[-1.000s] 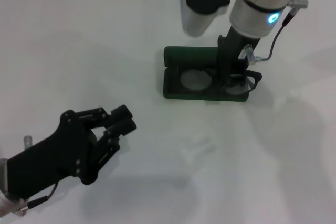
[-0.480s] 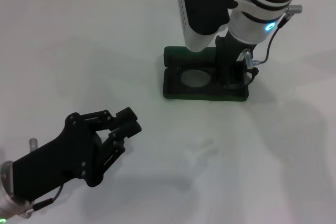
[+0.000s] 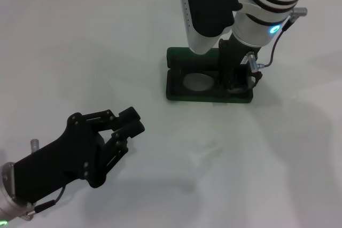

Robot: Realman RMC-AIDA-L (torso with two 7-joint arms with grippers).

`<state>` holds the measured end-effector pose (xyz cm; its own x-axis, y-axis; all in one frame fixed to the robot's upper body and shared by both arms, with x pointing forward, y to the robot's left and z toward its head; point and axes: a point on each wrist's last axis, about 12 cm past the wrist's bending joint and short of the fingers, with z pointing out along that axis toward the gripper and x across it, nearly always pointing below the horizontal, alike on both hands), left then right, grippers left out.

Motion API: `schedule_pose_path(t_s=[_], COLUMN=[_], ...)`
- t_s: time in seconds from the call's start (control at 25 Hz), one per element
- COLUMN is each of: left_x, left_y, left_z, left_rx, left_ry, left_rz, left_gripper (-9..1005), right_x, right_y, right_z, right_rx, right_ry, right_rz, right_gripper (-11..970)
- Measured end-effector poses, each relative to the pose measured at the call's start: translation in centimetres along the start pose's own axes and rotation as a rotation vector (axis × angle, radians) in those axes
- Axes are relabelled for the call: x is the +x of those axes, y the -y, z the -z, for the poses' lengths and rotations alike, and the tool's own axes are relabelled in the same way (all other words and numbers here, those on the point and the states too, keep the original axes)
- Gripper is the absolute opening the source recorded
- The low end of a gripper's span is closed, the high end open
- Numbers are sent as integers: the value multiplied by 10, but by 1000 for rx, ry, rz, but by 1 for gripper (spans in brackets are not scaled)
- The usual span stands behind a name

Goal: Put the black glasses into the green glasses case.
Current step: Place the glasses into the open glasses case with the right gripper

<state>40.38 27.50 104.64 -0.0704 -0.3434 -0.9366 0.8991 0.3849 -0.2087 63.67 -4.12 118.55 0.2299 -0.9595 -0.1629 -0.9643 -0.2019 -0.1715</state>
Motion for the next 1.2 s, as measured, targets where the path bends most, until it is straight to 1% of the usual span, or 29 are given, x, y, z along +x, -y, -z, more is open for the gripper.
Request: schedule_pose_path(t_s=[0.64,0.84,1.08,1.2], left_x=[0,1,3,3], left_y=[0,1,2,3], left_z=[-1,1,1,1], left_rx=[5,1,-4,-5], left_ry=[-3,-4,-2,-2], left_rz=[2,5,15,17], left_gripper=[161,161,160,160], right_x=[2,5,13,13], right_y=[-1,2,2,2], right_z=[-2,-5,-11,-11], right_rx=[-4,20,45,47], right_ry=[7,16,21,23], right_rz=[-26,-55,-84,-85], right_gripper=[110,112,173,290])
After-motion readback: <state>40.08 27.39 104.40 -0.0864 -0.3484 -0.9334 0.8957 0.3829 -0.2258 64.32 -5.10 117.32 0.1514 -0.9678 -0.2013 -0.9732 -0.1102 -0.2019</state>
